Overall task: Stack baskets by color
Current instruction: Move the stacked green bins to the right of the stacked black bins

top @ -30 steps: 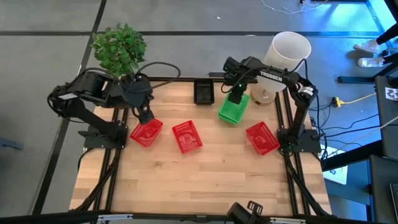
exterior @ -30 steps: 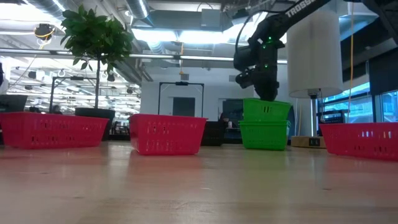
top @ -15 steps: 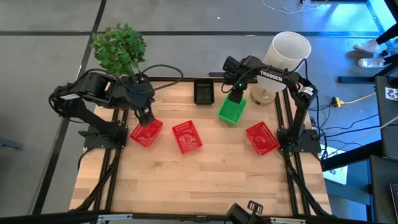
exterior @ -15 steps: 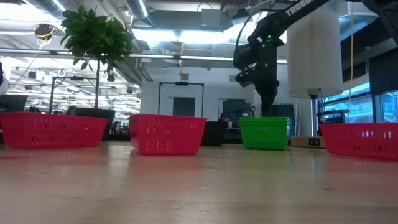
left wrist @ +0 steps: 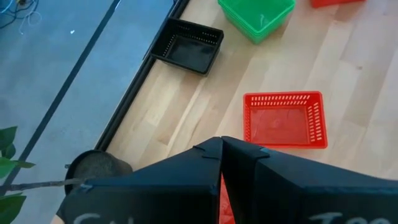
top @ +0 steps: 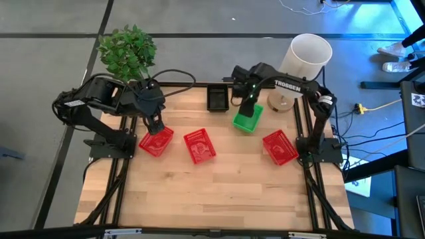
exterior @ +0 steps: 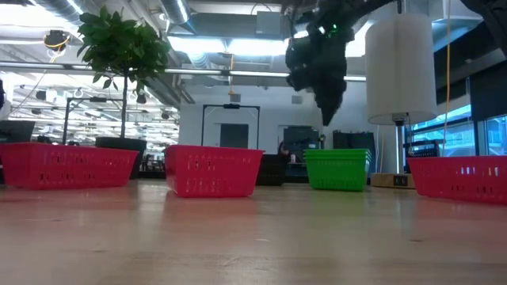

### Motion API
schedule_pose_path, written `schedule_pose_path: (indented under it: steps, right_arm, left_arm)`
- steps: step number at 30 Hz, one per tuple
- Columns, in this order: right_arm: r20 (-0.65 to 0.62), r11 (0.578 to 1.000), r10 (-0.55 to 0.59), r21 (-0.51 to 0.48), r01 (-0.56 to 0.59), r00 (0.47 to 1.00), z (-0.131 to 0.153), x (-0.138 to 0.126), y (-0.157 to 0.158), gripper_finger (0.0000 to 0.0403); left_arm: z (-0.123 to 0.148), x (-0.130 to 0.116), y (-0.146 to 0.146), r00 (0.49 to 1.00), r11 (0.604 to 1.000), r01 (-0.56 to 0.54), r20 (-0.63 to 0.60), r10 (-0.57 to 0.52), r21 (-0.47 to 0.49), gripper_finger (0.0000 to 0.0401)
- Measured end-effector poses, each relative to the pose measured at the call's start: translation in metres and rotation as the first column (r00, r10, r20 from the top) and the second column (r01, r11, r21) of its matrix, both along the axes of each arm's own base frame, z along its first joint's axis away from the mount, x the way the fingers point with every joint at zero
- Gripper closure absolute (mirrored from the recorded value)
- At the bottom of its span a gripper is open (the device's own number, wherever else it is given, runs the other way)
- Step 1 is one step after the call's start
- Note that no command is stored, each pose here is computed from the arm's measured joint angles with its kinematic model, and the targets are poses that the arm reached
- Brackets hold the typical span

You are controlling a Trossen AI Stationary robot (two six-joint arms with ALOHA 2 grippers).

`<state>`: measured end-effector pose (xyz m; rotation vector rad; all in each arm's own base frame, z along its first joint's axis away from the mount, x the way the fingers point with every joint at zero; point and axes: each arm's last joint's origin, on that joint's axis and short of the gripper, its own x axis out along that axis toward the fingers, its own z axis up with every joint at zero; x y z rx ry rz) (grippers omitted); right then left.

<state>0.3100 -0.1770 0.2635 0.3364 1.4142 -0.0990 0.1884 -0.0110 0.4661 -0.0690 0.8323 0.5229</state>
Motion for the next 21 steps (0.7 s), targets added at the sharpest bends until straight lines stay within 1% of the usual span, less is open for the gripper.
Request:
schedule_pose_path:
  steps: [2, 6, 9, 12, 18, 21]
  right_arm:
    - [0.039, 0.997, 0.054, 0.054, -0.056, 0.998, 0.001, 0.009, 0.016, 0.0394]
    - [0.059, 0.987, 0.135, 0.077, -0.139, 0.989, 0.001, 0.023, 0.045, 0.04]
    - [0.092, 0.977, 0.17, 0.114, -0.18, 0.981, -0.001, 0.03, 0.06, 0.04]
    - [0.074, 0.976, 0.173, 0.123, -0.181, 0.982, -0.016, 0.031, 0.069, 0.0401]
    - [-0.028, 0.978, 0.132, 0.167, -0.126, 0.991, -0.054, 0.019, 0.076, 0.0402]
    - [-0.043, 0.978, 0.132, 0.168, -0.123, 0.99, -0.069, 0.014, 0.077, 0.0402]
  left_arm:
    - [0.0, 0.0, 0.0, 1.0, 1.0, 0.0, 0.0, 0.0, 0.0, 0.0401]
    - [0.0, 0.0, 0.0, 1.0, 1.0, 0.0, 0.0, 0.0, 0.001, 0.0401]
    - [0.0, 0.0, 0.0, 1.0, 1.0, 0.0, 0.0, 0.0, 0.001, 0.0401]
    - [0.0, 0.0, 0.0, 1.0, 1.0, 0.0, 0.0, 0.0, 0.001, 0.0401]
    - [0.0, 0.0, 0.0, 1.0, 1.0, -0.001, 0.0, 0.001, 0.002, 0.0401]
    - [0.0, 0.0, 0.0, 1.0, 1.0, -0.001, 0.0, 0.001, 0.002, 0.0401]
